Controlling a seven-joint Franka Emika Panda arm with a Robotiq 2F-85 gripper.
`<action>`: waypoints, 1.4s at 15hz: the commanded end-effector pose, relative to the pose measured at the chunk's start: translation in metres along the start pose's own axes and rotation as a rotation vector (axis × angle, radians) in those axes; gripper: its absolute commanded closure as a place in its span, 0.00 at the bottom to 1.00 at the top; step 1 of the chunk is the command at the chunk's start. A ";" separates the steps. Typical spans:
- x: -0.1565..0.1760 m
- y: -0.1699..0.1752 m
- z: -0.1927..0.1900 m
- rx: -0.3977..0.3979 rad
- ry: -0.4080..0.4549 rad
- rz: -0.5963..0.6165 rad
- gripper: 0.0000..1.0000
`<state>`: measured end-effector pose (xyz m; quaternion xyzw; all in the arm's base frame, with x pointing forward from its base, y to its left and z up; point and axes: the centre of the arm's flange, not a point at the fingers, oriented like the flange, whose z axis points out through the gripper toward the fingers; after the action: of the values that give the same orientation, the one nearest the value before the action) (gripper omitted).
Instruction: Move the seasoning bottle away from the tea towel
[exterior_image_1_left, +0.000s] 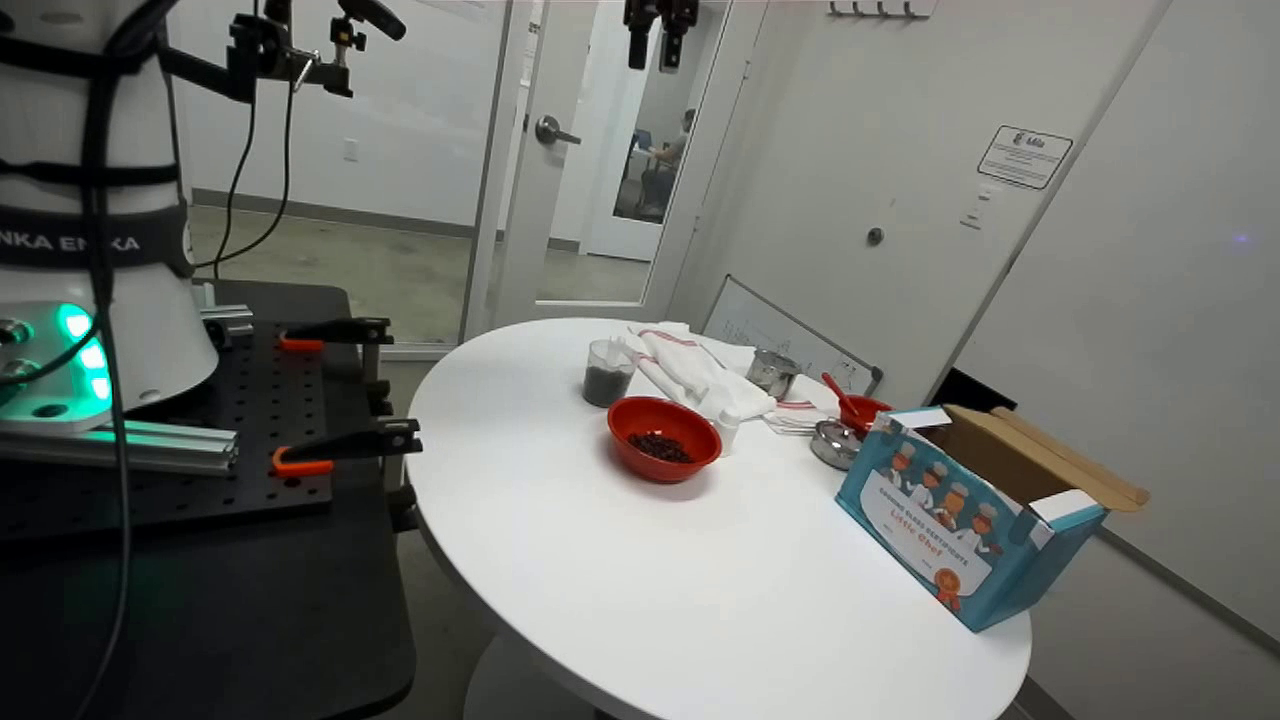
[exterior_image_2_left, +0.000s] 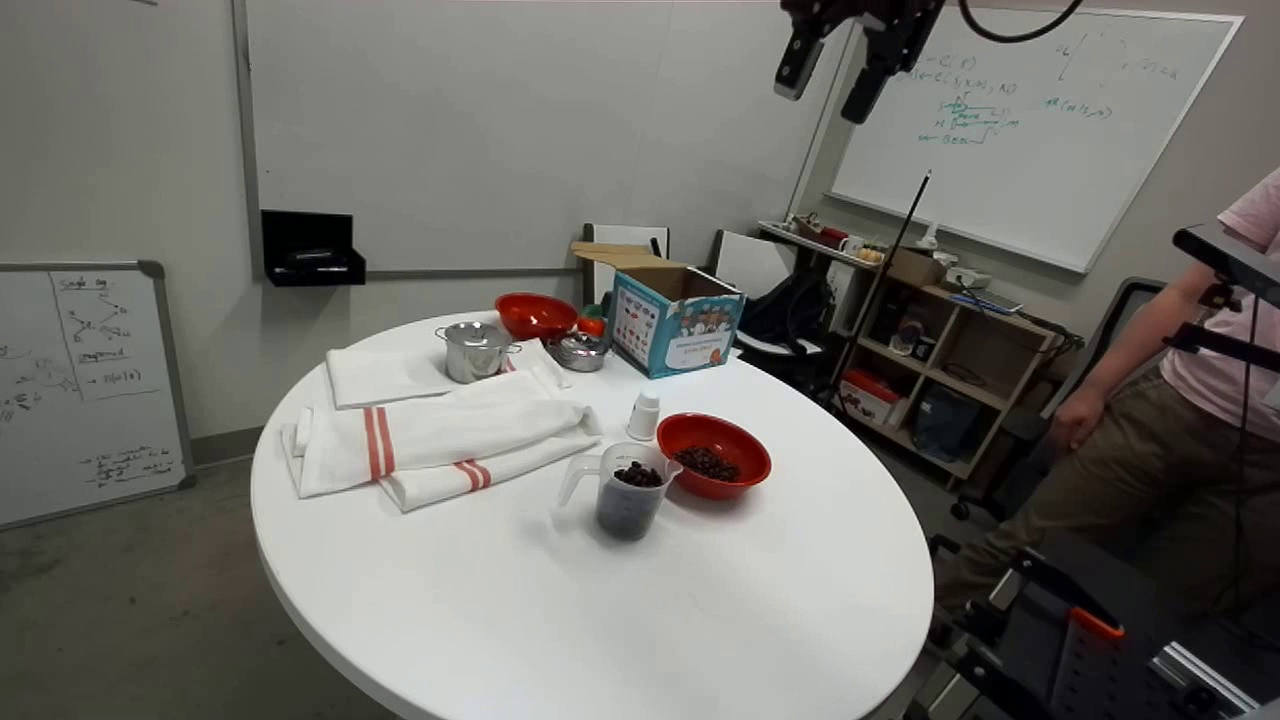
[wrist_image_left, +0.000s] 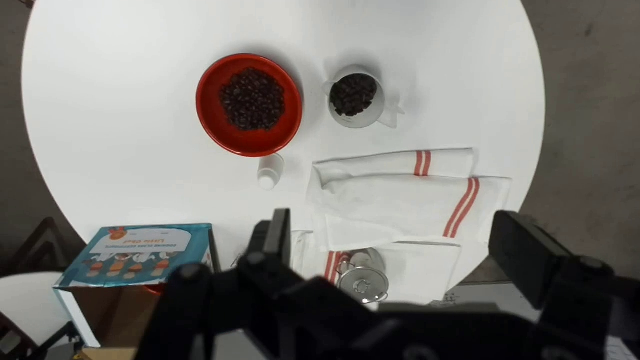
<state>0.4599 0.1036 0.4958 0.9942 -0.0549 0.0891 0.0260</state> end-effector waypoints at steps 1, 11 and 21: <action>0.058 -0.011 0.039 -0.056 -0.052 0.045 0.00; 0.073 0.010 0.096 -0.084 -0.125 0.053 0.00; 0.140 0.057 0.145 -0.047 -0.145 0.141 0.00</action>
<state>0.5769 0.0356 0.3921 0.9900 -0.1299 0.0196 0.0511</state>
